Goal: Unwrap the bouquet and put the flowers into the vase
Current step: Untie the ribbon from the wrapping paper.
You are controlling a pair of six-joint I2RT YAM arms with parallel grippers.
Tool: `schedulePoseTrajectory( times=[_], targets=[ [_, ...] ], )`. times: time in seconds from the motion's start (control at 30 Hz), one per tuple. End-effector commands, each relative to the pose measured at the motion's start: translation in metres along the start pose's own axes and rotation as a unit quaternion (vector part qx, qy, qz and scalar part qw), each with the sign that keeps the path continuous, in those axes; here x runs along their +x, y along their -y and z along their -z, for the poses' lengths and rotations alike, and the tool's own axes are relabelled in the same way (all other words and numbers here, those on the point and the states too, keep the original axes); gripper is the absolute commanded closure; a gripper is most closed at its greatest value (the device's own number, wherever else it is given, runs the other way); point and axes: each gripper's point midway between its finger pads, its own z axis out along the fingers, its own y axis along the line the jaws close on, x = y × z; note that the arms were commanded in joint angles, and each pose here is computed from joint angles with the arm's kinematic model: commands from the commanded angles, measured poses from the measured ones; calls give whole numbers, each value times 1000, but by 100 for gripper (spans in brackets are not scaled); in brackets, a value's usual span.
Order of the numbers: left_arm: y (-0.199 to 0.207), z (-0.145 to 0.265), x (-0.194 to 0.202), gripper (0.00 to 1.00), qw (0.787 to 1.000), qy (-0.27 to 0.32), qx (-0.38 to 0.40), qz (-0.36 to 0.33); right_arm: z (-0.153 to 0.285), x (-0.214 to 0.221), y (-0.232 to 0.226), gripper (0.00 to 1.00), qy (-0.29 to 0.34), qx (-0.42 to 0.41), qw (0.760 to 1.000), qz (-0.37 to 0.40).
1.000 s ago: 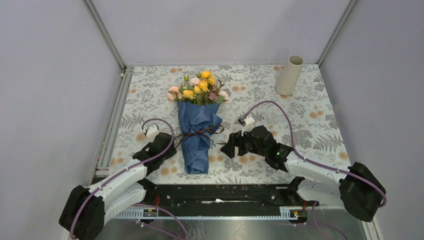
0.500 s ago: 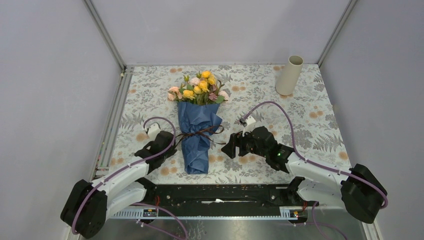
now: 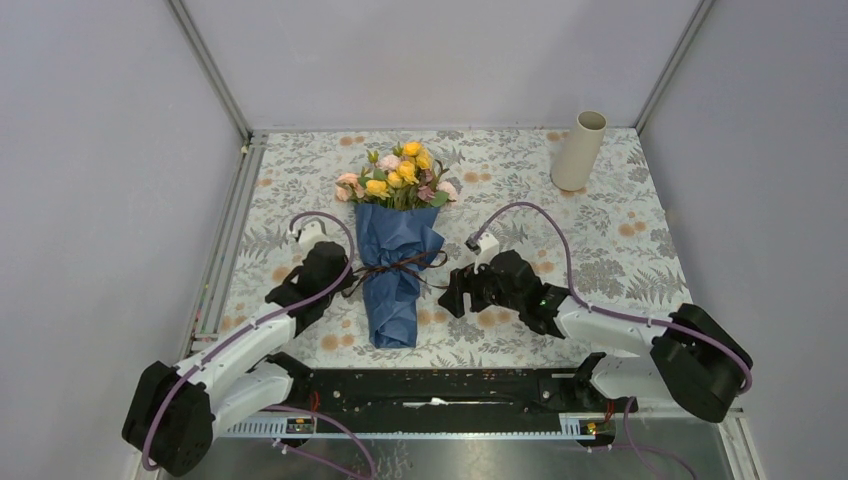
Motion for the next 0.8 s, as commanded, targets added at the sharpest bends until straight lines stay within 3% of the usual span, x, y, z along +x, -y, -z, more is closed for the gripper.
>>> schedulePoseTrajectory(
  times=[0.0,0.13,0.53,0.77],
  targets=[
    [15,0,-26,100,1000,21,12,1,-12,-29,-18,17,38,-33,998,34],
    [1,-3,-10,98,1000,-4,-19,8,-20,-29,-16,18,35,-30,998,47],
    [-23,4,10,70,999,-14,-38,35,-51,-23,-26,24,3,-36,995,90],
    [-26,2,14,67,998,-25,-41,34,-65,-17,-21,32,-16,-1,992,123]
  ],
)
